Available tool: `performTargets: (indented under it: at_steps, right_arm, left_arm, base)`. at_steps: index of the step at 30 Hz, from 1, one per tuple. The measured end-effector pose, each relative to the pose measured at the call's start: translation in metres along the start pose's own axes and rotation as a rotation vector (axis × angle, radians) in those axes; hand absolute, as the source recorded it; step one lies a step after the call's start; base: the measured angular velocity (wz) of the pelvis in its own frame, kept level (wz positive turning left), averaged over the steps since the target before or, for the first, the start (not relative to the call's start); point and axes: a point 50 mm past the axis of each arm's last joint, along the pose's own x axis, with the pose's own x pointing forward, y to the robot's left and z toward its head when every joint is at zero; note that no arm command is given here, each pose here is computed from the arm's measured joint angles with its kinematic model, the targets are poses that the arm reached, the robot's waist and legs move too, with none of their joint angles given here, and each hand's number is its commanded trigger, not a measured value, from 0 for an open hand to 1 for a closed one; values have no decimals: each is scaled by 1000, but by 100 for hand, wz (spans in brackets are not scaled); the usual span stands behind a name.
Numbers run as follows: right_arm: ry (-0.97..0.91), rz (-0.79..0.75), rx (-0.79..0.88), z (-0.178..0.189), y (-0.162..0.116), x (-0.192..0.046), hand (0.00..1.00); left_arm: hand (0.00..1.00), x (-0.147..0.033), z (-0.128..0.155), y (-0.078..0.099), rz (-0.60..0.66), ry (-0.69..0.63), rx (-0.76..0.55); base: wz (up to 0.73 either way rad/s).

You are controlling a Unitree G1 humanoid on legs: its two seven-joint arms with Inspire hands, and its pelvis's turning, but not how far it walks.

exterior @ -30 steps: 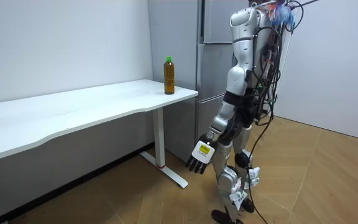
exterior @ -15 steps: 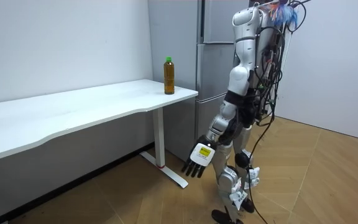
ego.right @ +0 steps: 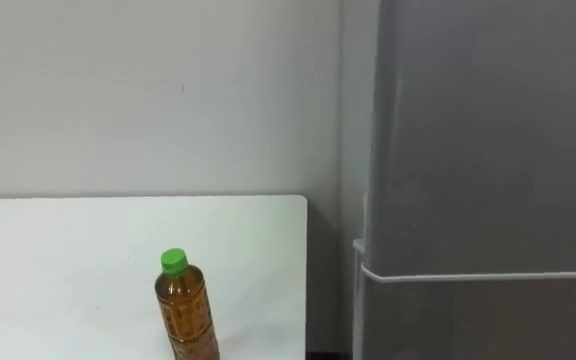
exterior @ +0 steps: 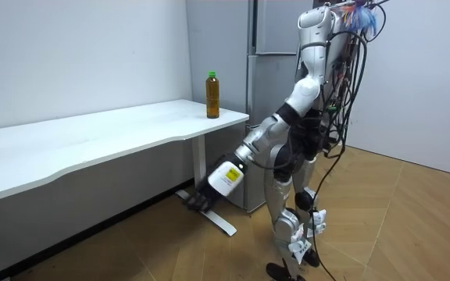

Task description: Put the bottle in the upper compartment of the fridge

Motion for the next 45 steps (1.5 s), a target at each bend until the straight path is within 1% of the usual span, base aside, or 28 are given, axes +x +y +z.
performTargets:
  at_steps: [2, 3, 4, 5, 6, 8, 9, 11, 12, 14, 15, 17, 18, 20, 21, 23, 24, 26, 27, 29, 30, 32, 36, 41, 45]
  right_arm:
    - [5, -12, -4, -2, -2, -1, 0]
    - [5, -14, -5, -2, -2, -1, 0]
    - [7, -19, -3, -3, -3, -1, 0]
    - [2, -20, -5, -3, -2, -1, 0]
    - [-4, -19, -6, -2, -2, -1, 0]
    - [3, -29, 1, -7, -5, -3, 0]
    - [1, -30, -2, -7, -5, -3, 0]
    - [0, -35, 5, -8, -6, -4, 0]
    - [2, -35, 5, -9, -6, -4, 0]
    - [-4, -32, 0, -7, -5, -4, 0]
    - [-5, -30, 1, -7, -5, -3, 0]
    - [-3, -34, 9, -8, -3, -3, 0]
    - [-2, -36, 8, -8, -3, -3, 0]
    - [-1, -38, 4, -8, -2, -2, 0]
    - [0, -38, 4, -8, -2, -2, 0]
    - [-7, -32, 12, -6, 0, -1, 0]
    - [-8, -30, 11, -5, 1, -1, 0]
    - [-10, -22, 10, -3, 2, 0, 0]
    - [-11, -20, 9, -3, 2, 0, 0]
    - [-10, -13, 11, -3, 4, 0, 0]
    - [-9, -11, 12, -3, 5, 1, 0]
    - [-4, -2, 16, -5, 10, 2, 0]
    - [3, 5, 10, -2, 13, 4, 0]
    - [-6, 39, 1, 3, 19, 6, 0]
    - [-10, 49, -2, 6, 20, 6, 0]
  left_arm:
    - [0, 1, 23, -9, -3, -94, -41]
    - [0, 1, 28, -10, 0, -111, -53]
    - [0, -1, 39, -12, 4, -149, -90]
    - [0, -4, 52, -16, 1, -198, -126]
    - [0, -5, 59, -19, -3, -224, -141]
    - [0, -14, 86, -28, -28, -328, -188]
    - [0, -16, 92, -29, -32, -355, -194]
    - [0, -31, 121, -39, -69, -483, -231]
    - [0, -35, 129, -43, -79, -517, -237]
    - [0, -51, 156, -54, -125, -641, -249]
    - [0, -56, 163, -57, -143, -669, -263]
    - [0, -78, 188, -68, -225, -786, -299]
    - [0, -82, 193, -70, -236, -814, -297]
    - [0, -99, 210, -81, -295, -902, -325]
    - [0, -104, 213, -82, -311, -923, -334]
    - [0, -125, 223, -85, -375, -998, -368]
    - [0, -130, 225, -86, -392, -1014, -373]
    - [0, -144, 230, -97, -469, -1058, -380]
    - [0, -146, 231, -100, -495, -1063, -379]
    - [0, -153, 230, -113, -589, -1070, -357]
    - [0, -156, 230, -115, -610, -1072, -349]
    - [0, -168, 231, -124, -704, -1095, -335]
    - [0, -179, 230, -137, -818, -1112, -305]
    - [0, -190, 216, -160, -999, -1065, -217]
    - [0, -198, 211, -171, -1108, -1055, -162]
  base:
    - [0]
    - [0]
    - [0]
    - [0]
    - [0]
    - [3]
    - [0]
    - [0]
    - [4]
    - [3]
    - [11]
    - [8]
    - [4]
    - [0]
    - [0]
    - [0]
    - [0]
    - [0]
    - [0]
    - [0]
    - [0]
    - [-8]
    - [-13]
    - [0]
    - [0]
